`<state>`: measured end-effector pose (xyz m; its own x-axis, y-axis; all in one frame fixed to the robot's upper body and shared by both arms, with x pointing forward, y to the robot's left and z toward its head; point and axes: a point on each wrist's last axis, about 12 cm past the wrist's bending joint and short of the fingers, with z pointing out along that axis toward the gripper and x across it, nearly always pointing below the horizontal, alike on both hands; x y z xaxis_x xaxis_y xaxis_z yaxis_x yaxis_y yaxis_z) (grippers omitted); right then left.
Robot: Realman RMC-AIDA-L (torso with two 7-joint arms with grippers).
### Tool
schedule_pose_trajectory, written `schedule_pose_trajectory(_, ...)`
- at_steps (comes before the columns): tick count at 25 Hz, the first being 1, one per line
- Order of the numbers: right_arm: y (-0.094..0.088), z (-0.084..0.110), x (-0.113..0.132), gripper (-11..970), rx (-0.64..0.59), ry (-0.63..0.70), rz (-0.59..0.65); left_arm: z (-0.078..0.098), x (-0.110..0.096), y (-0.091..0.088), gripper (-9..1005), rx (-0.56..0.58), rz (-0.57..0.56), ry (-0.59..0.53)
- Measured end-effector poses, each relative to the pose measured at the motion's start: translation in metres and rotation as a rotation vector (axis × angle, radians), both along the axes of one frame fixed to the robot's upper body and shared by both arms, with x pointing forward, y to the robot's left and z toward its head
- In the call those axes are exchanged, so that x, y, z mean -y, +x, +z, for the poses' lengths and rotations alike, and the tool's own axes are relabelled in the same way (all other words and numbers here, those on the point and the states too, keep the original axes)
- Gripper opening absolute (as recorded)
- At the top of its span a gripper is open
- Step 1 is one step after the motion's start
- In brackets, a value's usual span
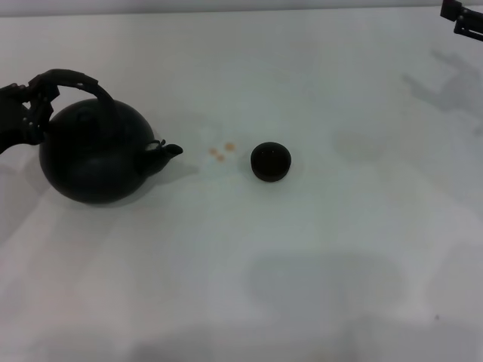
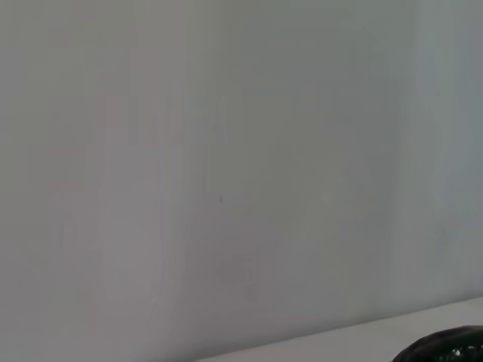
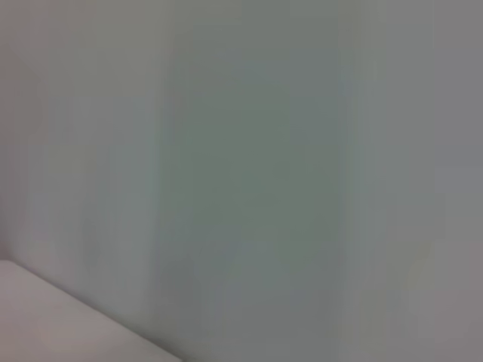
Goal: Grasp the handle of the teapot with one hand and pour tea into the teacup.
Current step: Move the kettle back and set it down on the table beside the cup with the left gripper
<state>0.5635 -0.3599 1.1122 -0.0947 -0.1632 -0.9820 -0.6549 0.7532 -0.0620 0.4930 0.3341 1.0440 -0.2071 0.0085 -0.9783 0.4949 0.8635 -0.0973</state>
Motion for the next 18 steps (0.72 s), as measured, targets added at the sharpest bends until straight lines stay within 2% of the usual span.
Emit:
schedule_pose_trajectory(7,-0.004,-0.003,-0.002,855,-0.006,0.011,0.002,-0.005,-0.001,-0.005,126,0.020,0.013,0.007)
schedule_pose_trajectory(18,-0.001,0.007,0.001,856,0.001,0.023,0.037,-0.012,-0.002,-0.011,126,0.021,0.031,0.002)
